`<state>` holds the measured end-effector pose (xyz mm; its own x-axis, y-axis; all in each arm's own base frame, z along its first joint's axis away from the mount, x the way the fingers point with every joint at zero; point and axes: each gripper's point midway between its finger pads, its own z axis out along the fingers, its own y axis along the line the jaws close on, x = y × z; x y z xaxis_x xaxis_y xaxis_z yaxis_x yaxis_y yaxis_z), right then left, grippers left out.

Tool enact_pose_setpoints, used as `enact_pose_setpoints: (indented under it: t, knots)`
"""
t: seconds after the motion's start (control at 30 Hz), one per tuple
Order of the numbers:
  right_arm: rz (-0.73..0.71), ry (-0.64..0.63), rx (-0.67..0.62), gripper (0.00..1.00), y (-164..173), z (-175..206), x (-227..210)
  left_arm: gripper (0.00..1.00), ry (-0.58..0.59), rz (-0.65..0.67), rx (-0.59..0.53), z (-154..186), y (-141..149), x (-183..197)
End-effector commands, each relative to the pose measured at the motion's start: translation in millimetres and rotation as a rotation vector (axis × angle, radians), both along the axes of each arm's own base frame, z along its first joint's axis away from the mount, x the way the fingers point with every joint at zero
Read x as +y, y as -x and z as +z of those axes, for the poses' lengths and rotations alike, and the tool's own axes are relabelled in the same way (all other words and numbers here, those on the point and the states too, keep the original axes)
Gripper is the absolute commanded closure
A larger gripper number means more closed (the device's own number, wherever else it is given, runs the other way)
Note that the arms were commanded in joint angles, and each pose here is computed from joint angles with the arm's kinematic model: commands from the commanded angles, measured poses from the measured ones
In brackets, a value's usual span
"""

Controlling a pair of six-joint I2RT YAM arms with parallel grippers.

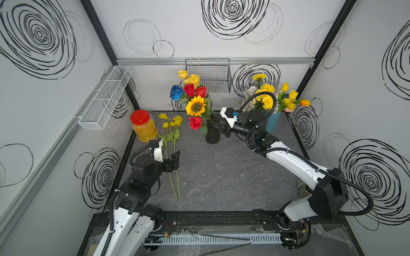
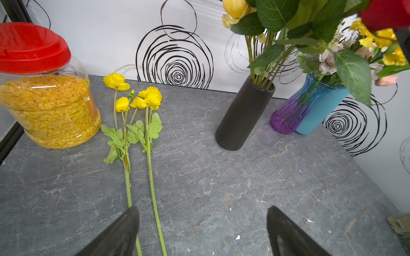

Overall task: Pick out yellow flowers from the vase
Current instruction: Pick up the flower from the vase.

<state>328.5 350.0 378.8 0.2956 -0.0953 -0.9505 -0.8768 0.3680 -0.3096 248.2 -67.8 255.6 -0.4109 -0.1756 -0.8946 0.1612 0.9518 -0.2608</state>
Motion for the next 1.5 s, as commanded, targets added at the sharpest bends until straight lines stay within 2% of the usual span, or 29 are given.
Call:
enact_pose_setpoints:
  t: [0.0, 0.37, 0.7, 1.23, 1.47]
  knots:
    - [0.020, -0.015, -0.066, 0.59, 0, 18, 6, 0.08, 0.001, 0.005, -0.027, 5, -4, -1]
    - [0.070, -0.002, -0.088, 0.66, -1, 20, 32, 0.06, -0.005, 0.019, -0.033, 6, -3, 2]
    - [-0.021, 0.024, -0.094, 0.73, -25, 14, 38, 0.04, -0.005, 0.014, -0.039, 7, -1, 0]
    - [-0.120, 0.080, -0.125, 0.75, -58, 4, 51, 0.02, -0.012, 0.012, -0.037, 7, 0, -1]
    - [-0.175, 0.096, -0.158, 0.82, -70, 3, 56, 0.01, -0.013, 0.014, -0.039, 7, 0, -1]
